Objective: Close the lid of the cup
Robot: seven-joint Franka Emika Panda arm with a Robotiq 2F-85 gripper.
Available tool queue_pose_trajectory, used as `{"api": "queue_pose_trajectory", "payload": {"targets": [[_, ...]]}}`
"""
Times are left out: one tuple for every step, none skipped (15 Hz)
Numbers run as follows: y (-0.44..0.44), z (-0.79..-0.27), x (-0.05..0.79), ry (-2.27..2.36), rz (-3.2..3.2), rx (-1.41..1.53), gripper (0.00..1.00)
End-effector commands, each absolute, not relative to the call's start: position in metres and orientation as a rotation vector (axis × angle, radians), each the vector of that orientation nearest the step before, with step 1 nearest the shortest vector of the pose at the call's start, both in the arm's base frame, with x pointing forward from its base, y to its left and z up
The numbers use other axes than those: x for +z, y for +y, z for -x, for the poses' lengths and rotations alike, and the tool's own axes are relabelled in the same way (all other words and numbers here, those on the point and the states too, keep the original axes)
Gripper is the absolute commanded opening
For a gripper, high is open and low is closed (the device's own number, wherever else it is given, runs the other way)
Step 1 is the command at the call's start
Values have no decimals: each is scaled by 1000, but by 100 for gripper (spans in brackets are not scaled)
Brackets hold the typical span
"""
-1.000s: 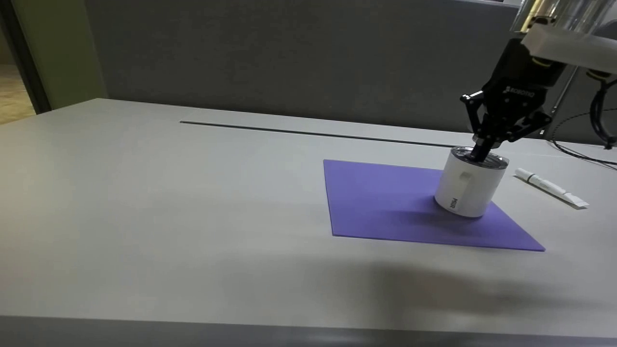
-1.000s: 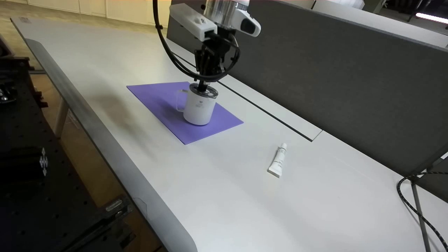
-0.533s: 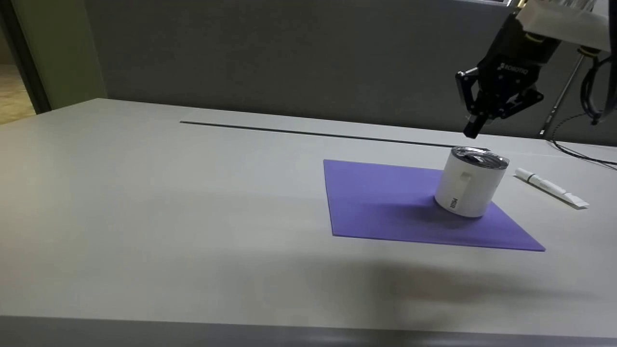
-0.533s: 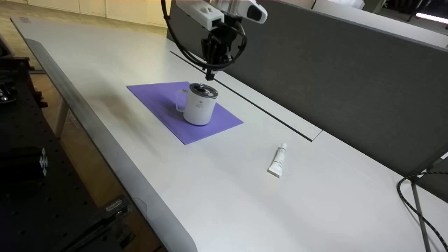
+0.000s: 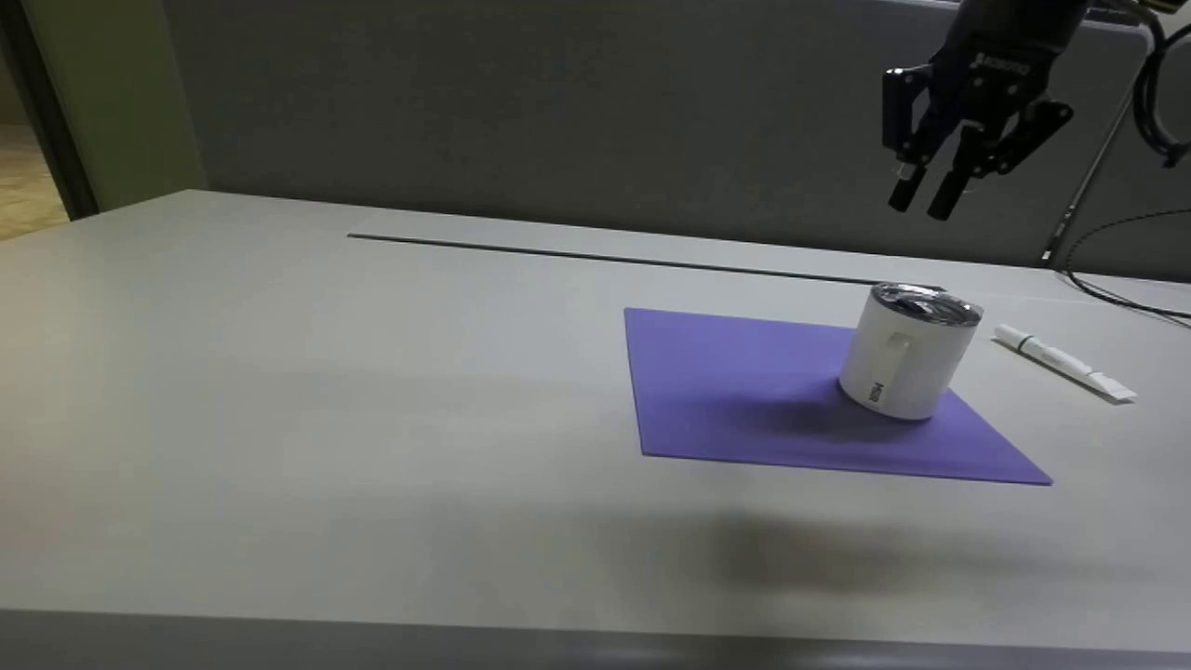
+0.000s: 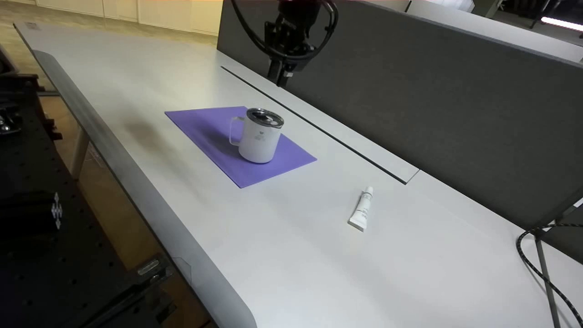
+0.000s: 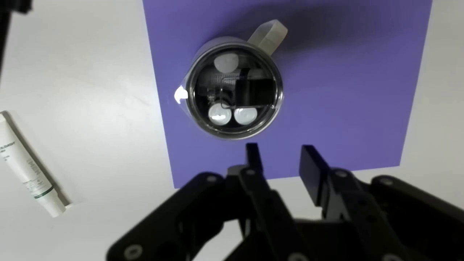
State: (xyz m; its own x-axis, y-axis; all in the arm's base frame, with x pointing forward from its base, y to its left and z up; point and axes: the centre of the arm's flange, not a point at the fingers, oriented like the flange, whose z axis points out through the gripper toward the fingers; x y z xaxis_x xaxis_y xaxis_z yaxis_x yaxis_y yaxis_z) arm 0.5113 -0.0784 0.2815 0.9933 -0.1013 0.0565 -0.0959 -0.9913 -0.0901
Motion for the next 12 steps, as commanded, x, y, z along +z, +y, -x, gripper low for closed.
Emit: {"api": "queue_pose_trajectory", "payload": {"targets": [[-73,-517,295,158,3074,-27,66],[-72,-517,296,150,3079,-19,73],[-71,-517,297,146,3081,-10,80],[-71,-517,298,138,3088,-3,86],[-70,-517,298,130,3095,7,94],[-70,-517,298,115,3107,17,98],[-70,-517,299,99,3118,34,100],[-70,-517,298,85,3132,43,100],[-71,-516,298,71,3144,60,100],[-71,-515,297,53,3163,76,100],[-71,-514,297,46,3179,95,100],[-73,-512,287,24,3146,61,100]]}}
